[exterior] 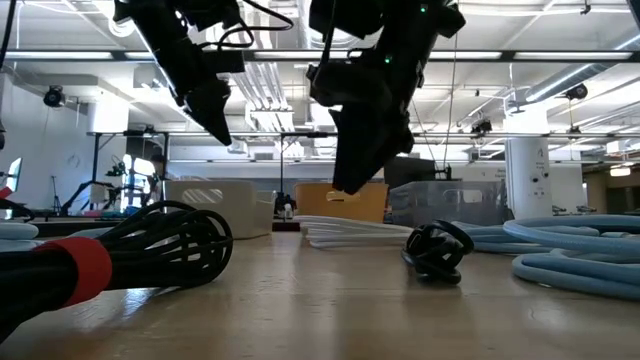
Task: Sort HDMI cables
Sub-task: Put the white HDMI cable into the gray bin
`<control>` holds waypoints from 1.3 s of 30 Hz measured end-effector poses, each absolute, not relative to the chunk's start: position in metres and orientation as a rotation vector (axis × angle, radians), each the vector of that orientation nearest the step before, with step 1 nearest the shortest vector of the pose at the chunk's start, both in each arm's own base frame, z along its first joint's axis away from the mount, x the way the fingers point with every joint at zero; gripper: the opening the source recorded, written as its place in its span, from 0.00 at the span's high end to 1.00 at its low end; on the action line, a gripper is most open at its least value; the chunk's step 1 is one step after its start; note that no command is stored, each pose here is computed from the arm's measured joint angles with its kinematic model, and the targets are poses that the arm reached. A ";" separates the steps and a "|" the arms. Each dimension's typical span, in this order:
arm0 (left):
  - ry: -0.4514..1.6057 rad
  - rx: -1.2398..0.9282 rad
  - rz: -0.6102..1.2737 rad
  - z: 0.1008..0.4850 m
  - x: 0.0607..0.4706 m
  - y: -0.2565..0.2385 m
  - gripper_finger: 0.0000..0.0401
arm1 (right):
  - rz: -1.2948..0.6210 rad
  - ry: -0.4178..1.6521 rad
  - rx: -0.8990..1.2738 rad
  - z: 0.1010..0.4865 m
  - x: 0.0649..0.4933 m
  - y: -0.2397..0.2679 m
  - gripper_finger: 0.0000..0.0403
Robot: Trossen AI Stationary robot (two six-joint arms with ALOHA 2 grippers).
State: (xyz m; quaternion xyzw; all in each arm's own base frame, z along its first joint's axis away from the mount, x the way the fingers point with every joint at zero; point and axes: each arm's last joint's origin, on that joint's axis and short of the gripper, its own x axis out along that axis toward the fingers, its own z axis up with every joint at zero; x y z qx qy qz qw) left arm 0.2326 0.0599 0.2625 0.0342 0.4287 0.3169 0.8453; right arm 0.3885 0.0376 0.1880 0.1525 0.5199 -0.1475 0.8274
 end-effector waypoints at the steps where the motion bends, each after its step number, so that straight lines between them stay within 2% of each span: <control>1: 0.905 0.072 0.669 0.262 0.233 0.060 0.58 | -0.294 1.117 0.330 0.185 0.389 0.040 0.59; 9: 0.906 0.068 0.667 0.262 0.233 0.060 0.58 | -0.233 1.243 0.301 0.141 0.395 0.054 0.59; 13: 0.905 0.065 0.665 0.262 0.233 0.059 0.58 | -0.211 1.269 0.253 0.132 0.396 0.054 0.60; 16: 0.905 0.062 0.659 0.262 0.233 0.059 0.58 | -0.197 1.275 0.234 0.132 0.396 0.053 0.65; 20: 0.907 0.038 0.616 0.261 0.233 0.058 0.58 | -0.161 1.274 0.218 0.136 0.395 0.054 0.77; 25: 0.917 -0.064 0.375 0.260 0.236 0.051 0.58 | -0.069 1.256 0.293 0.153 0.393 0.057 0.93; 29: 0.902 -0.078 0.033 0.259 0.240 0.039 0.58 | -0.038 1.198 0.299 0.174 0.391 0.057 0.93; 32: 0.814 -0.050 -0.217 0.257 0.247 0.026 0.58 | -0.012 1.160 0.289 0.187 0.389 0.055 0.91; 35: 0.696 0.043 -0.322 0.255 0.257 0.011 0.58 | 0.024 1.105 0.272 0.204 0.387 0.057 0.91; 39: 0.564 0.241 -0.345 0.254 0.268 -0.005 0.58 | 0.058 1.055 0.288 0.212 0.389 0.057 0.91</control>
